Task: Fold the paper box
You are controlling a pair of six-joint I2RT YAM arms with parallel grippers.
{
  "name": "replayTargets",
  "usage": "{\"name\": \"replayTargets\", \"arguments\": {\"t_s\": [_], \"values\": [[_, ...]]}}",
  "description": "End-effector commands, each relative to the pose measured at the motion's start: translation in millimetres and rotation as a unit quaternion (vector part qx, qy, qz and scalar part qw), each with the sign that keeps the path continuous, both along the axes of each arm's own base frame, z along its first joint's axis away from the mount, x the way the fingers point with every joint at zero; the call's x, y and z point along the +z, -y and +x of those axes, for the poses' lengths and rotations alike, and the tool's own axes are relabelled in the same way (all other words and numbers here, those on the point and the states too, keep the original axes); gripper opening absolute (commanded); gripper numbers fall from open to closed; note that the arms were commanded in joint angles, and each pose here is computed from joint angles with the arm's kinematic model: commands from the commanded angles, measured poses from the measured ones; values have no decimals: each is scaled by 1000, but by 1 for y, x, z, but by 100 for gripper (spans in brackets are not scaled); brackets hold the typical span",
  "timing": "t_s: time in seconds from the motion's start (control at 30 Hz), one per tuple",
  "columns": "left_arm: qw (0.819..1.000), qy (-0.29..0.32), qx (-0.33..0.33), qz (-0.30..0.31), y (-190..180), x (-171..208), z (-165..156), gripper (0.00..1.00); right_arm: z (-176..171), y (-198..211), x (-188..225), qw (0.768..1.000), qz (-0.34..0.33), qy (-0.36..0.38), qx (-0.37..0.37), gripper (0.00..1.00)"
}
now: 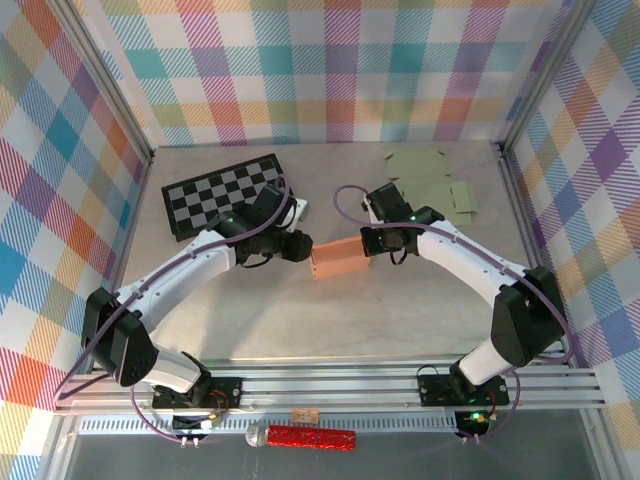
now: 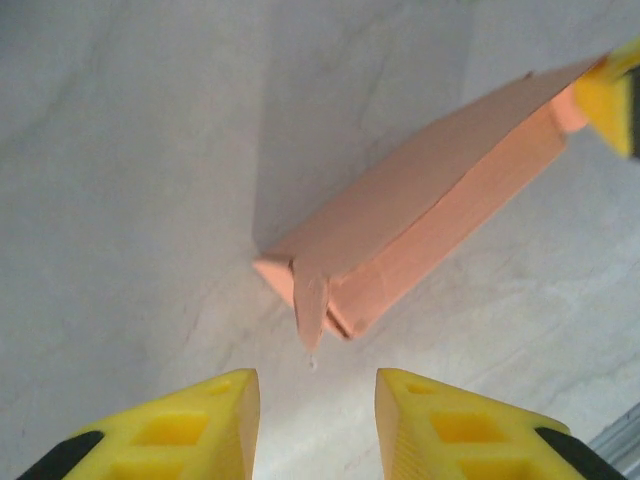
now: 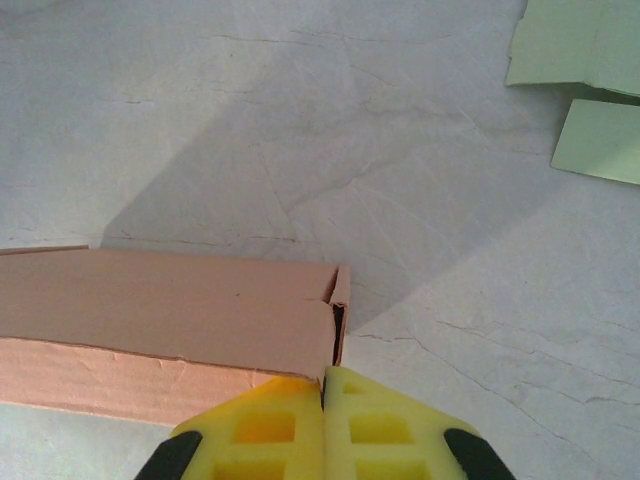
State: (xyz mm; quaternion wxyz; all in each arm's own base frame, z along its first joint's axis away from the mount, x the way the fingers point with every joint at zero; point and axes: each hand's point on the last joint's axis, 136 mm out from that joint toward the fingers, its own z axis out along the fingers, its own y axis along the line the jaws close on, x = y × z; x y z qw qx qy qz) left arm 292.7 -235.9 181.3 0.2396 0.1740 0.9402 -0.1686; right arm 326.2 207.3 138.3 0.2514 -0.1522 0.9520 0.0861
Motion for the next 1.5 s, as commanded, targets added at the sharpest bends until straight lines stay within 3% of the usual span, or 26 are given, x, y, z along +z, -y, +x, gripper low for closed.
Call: {"name": "replayTargets", "arguments": {"t_s": [0.0, 0.2, 0.33, 1.07, 1.47], "values": [[998, -55, 15, 11, -4, -18, -12, 35, -9, 2, -1, 1000, -9, -15, -5, 0], [996, -85, 13, 1, 13, -27, -9, 35, -9, 4, 0, 1000, -12, -17, -10, 0], [997, -72, 9, 18, 14, -33, -9, 35, -9, 4, -1, 1000, -12, -18, -13, 0], [999, -14, 27, 36, 22, -25, 16, 13, -9, 3, -5, 999, -16, -27, -14, 0], [997, -53, 62, 12, 29, -27, 11, 2, -9, 6, -2, 999, -24, -19, -30, 0]]}}
